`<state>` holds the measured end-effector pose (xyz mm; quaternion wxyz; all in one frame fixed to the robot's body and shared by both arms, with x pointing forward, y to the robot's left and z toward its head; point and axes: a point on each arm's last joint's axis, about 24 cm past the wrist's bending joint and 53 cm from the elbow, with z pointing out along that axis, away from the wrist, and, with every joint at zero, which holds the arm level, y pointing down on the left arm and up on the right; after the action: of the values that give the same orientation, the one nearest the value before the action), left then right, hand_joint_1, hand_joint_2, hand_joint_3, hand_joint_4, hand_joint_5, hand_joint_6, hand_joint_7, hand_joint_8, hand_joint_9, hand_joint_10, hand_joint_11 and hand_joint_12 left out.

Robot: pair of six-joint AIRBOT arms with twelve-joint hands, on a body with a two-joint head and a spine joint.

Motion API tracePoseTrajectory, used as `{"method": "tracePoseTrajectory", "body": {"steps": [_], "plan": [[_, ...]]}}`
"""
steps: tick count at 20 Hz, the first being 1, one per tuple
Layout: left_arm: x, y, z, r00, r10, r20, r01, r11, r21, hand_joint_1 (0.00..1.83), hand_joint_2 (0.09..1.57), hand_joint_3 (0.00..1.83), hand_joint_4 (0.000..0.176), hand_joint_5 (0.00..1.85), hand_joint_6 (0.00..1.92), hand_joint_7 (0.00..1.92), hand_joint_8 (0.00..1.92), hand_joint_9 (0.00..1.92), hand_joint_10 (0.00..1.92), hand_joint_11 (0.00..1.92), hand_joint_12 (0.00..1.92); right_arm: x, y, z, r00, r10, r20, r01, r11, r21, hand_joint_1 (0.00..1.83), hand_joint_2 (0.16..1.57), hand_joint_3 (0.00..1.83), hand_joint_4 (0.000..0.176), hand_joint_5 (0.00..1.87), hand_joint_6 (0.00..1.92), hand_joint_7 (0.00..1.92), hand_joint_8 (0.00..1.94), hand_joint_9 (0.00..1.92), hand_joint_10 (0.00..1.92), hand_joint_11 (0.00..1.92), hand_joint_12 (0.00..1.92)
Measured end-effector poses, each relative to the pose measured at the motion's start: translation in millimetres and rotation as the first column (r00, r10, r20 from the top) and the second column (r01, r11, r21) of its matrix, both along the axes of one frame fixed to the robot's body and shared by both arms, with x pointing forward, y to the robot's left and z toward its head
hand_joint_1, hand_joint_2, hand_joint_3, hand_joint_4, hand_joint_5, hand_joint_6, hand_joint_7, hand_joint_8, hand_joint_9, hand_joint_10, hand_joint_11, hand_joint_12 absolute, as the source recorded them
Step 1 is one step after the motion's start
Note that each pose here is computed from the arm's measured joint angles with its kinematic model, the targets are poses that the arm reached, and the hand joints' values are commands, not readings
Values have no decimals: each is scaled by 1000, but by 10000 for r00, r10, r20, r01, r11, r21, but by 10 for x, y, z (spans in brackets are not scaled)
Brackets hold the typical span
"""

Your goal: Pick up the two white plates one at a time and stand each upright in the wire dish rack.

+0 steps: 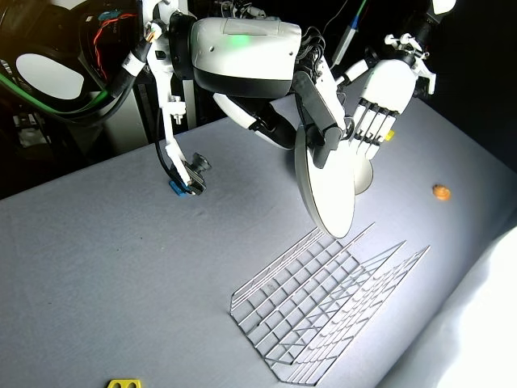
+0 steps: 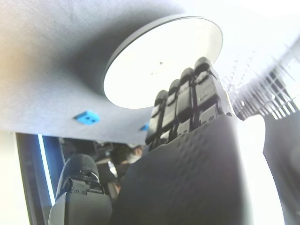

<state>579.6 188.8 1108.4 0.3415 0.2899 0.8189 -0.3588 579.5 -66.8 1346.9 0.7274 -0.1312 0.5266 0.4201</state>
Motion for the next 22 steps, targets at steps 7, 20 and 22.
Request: {"method": "tracePoseTrajectory", "body": {"steps": [7, 20, 22], "plan": [[5, 3, -2, 10000, 20, 10, -20, 10000, 15, 0, 1057, 0, 0, 0, 0, 0, 0, 0, 0, 0, 0, 43, -72, -17, 9997, -194, 112, 193, 9998, 109, 1237, 1082, 0, 18, 1012, 965, 1112, 751, 1271, 6, 911, 772], [5, 3, -2, 10000, 20, 10, -20, 10000, 15, 0, 1067, 3, 0, 0, 0, 0, 0, 0, 0, 0, 0, 69, -94, -130, 9997, -194, 131, 195, 9998, -85, 1235, 1088, 1, 13, 986, 991, 1106, 778, 1263, 4, 898, 769], [5, 4, -3, 10000, 24, 9, -24, 10000, 18, 0, 1071, 4, 0, 0, 0, 0, 0, 0, 0, 0, 0, 89, -111, -138, 9996, -246, 141, 248, 9996, -120, 1231, 1094, 0, 20, 989, 991, 1078, 821, 1267, 5, 900, 775]]}}
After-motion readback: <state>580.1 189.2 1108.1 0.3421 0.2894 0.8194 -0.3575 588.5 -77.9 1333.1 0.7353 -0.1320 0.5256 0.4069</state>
